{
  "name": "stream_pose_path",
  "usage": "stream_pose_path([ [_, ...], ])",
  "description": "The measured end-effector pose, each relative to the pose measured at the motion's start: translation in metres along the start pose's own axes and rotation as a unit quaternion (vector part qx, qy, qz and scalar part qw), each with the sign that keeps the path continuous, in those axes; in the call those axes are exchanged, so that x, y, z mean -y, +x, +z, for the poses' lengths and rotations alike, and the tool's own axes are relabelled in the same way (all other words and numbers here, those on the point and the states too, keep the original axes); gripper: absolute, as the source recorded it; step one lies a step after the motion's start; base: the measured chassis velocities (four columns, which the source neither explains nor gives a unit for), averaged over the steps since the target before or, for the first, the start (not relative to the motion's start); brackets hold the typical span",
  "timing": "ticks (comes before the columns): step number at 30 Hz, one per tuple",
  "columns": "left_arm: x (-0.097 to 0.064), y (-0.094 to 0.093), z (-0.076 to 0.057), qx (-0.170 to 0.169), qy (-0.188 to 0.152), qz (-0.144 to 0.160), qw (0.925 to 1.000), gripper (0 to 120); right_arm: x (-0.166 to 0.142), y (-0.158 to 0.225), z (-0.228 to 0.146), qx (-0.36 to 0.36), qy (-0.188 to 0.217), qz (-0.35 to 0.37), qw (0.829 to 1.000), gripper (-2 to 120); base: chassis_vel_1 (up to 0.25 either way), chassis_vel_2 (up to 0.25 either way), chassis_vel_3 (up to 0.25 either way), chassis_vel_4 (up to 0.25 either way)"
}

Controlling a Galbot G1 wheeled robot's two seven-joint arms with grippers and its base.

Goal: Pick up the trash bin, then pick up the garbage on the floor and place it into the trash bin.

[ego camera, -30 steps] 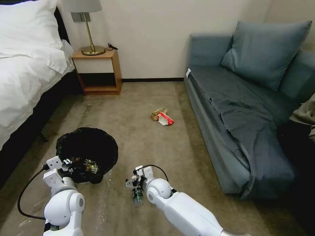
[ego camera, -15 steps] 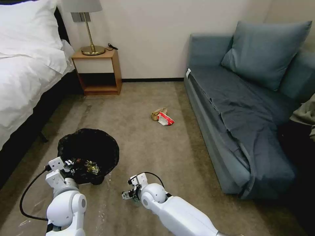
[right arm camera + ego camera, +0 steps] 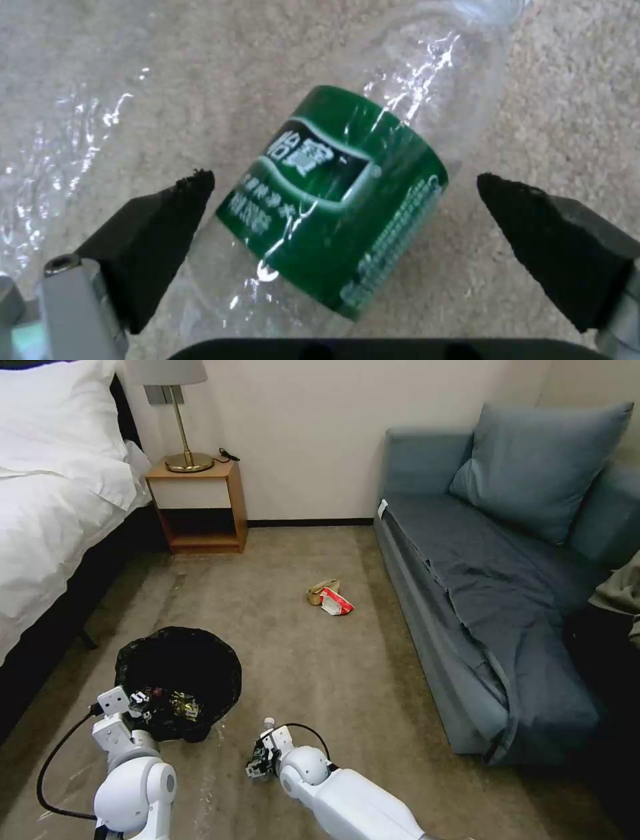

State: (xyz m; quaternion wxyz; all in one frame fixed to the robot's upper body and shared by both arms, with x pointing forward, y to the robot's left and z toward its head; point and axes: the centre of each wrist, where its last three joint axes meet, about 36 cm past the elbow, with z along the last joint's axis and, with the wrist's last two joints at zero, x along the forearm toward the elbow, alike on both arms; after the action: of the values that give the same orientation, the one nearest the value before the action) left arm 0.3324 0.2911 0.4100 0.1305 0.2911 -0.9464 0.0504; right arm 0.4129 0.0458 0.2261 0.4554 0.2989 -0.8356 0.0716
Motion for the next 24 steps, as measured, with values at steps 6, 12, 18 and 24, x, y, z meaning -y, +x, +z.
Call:
stream_pose_path([
  [6, 0.000, 0.001, -0.001, 0.001, 0.000, 0.000, 1.0000, 3, 0.006, -0.007, 0.005, 0.011, -0.003, 0.003, 1.000, 90, 0.000, 0.000, 0.000, 0.000],
  [12, 0.001, -0.001, -0.003, 0.003, 0.001, -0.001, 1.0000, 3, 0.008, -0.010, 0.011, 0.019, -0.005, 0.004, 1.000, 67, 0.000, 0.000, 0.000, 0.000],
  [18, 0.001, -0.003, -0.002, 0.002, 0.001, -0.001, 1.0000, 3, 0.012, -0.010, 0.009, 0.026, -0.007, 0.007, 1.000, 45, 0.000, 0.000, 0.000, 0.000],
  [24, 0.001, -0.005, -0.002, 0.002, 0.001, -0.001, 1.0000, 3, 0.027, -0.008, 0.006, 0.038, -0.006, 0.015, 0.999, 29, 0.000, 0.000, 0.000, 0.000],
])
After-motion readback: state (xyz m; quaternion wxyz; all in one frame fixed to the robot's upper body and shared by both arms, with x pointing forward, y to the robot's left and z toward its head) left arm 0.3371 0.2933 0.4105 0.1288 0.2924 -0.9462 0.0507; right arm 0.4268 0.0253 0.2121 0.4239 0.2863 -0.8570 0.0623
